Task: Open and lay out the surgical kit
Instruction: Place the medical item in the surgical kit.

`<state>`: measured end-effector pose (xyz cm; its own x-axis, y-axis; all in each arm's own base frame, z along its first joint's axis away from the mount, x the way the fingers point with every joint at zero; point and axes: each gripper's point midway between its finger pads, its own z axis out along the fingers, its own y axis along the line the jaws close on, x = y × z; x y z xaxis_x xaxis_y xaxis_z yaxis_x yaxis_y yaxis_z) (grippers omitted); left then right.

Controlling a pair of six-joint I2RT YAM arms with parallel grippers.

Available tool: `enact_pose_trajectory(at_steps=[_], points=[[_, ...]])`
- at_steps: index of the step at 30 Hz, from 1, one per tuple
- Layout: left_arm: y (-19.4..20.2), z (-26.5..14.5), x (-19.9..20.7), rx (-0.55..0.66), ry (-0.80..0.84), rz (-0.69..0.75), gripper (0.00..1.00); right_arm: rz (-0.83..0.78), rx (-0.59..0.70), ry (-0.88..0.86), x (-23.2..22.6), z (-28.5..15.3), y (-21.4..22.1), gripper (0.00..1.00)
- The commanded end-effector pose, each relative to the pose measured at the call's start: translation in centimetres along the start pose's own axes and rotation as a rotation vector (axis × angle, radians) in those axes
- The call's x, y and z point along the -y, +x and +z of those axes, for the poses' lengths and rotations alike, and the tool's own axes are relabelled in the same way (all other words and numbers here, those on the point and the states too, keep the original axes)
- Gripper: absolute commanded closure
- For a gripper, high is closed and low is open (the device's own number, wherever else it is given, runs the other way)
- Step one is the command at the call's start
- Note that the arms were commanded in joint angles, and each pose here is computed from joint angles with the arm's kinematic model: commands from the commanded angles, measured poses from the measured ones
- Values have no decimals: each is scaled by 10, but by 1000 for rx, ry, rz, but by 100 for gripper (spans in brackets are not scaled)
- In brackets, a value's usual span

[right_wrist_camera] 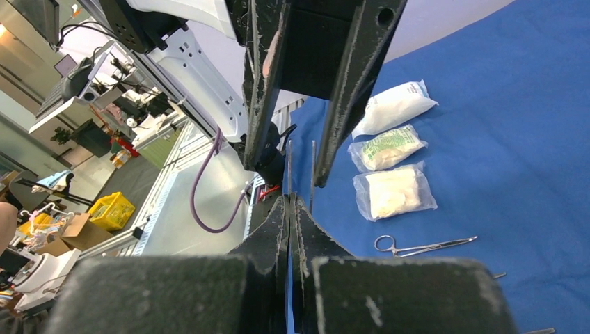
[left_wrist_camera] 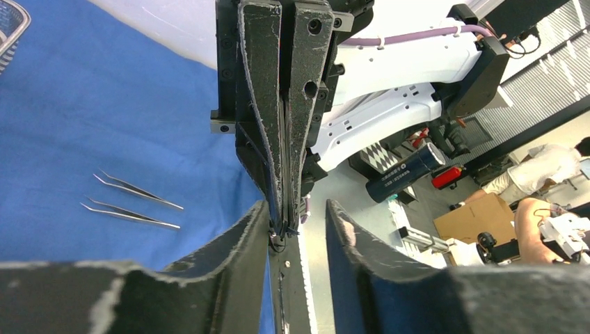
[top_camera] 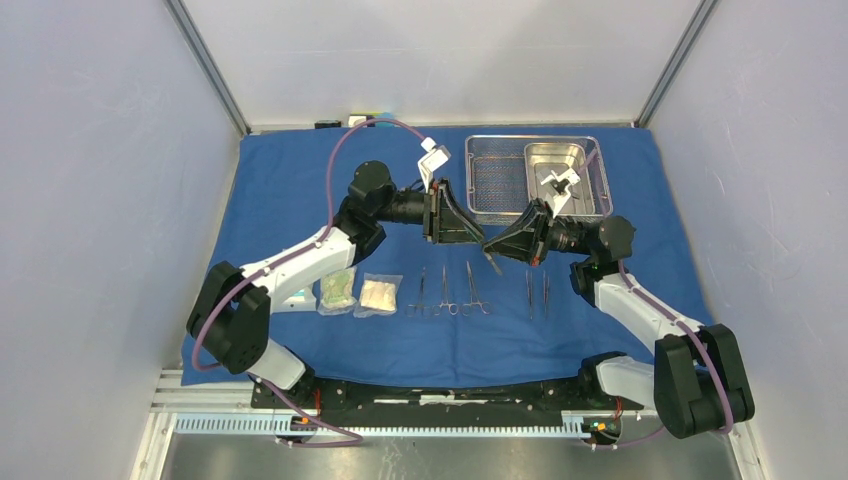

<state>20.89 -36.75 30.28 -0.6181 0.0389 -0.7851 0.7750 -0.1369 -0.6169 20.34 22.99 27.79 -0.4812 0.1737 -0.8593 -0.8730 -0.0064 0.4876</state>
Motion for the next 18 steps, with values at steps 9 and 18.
enact_pose_trajectory(at_steps=[9, 18], points=[[-12, 3, 15, -1, 36, 68, 71, -43, 0, 18, 5, 0, 0, 100], [-11, 4, 10, -11, 18, 72, 83, -59, -24, 42, 13, -1, 4, 100]])
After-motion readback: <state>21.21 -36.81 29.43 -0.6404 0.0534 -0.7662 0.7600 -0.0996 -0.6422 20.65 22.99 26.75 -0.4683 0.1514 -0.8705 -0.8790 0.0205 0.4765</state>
